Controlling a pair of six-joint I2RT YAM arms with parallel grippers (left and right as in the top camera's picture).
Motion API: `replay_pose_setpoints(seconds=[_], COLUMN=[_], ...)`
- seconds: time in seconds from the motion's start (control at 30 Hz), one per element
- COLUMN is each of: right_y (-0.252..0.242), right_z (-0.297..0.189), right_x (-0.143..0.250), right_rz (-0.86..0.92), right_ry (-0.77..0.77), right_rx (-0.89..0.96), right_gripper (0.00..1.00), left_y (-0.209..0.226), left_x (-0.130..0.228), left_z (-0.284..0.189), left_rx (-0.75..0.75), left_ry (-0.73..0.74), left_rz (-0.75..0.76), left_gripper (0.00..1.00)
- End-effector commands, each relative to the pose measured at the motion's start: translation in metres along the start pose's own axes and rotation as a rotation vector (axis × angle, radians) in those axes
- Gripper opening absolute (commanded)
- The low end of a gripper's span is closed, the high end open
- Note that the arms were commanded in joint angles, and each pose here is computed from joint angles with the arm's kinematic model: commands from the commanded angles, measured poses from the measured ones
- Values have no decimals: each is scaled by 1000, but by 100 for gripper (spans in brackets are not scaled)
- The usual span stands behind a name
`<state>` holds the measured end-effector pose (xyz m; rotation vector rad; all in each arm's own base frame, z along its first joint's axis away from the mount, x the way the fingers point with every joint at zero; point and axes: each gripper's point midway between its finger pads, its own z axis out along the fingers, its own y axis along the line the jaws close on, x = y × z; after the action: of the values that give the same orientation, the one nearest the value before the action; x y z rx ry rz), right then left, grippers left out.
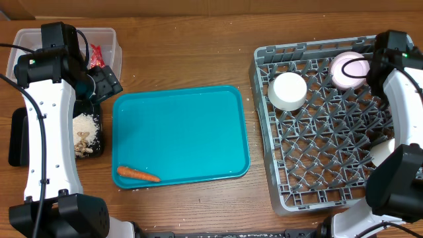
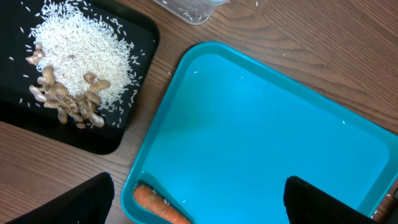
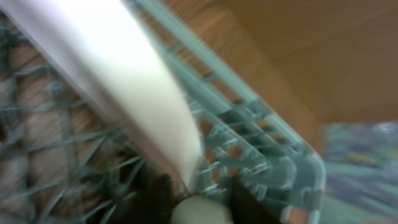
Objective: Sort waste into correct bins and load items into the dishwasher
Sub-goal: 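Lift the plate with the right gripper and stand it in the rack's right side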
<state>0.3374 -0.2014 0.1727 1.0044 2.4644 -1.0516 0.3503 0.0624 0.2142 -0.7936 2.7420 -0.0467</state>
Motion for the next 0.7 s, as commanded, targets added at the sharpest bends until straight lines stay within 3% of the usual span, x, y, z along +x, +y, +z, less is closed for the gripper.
replay_pose_setpoints(seconds=[0.0, 0.07, 0.3, 0.43, 0.57, 0.67], right_y=[36, 45, 51, 43, 42, 61], right_z=[-11, -16, -25, -49, -95, -140], right_x=[18, 21, 22, 7, -12, -13], right_rz=[-17, -23, -9, 42, 96, -21], right_ry=[74, 91, 101, 56, 6, -30], right_rx=[-186, -233, -301, -380, -575, -844], right_gripper=[78, 86, 90, 100, 100, 100], left_y=[2, 2, 2, 2, 2, 1], left_x=[-5, -5, -6, -6, -5, -5], left_z=[-10, -10, -10, -10, -10, -10], left_rx=[2, 2, 2, 2, 2, 3], left_ry=[-36, -35, -36, -36, -35, -35], left_rz=[7, 7, 11, 11, 11, 11], left_gripper=[89, 89, 91, 94, 95, 95])
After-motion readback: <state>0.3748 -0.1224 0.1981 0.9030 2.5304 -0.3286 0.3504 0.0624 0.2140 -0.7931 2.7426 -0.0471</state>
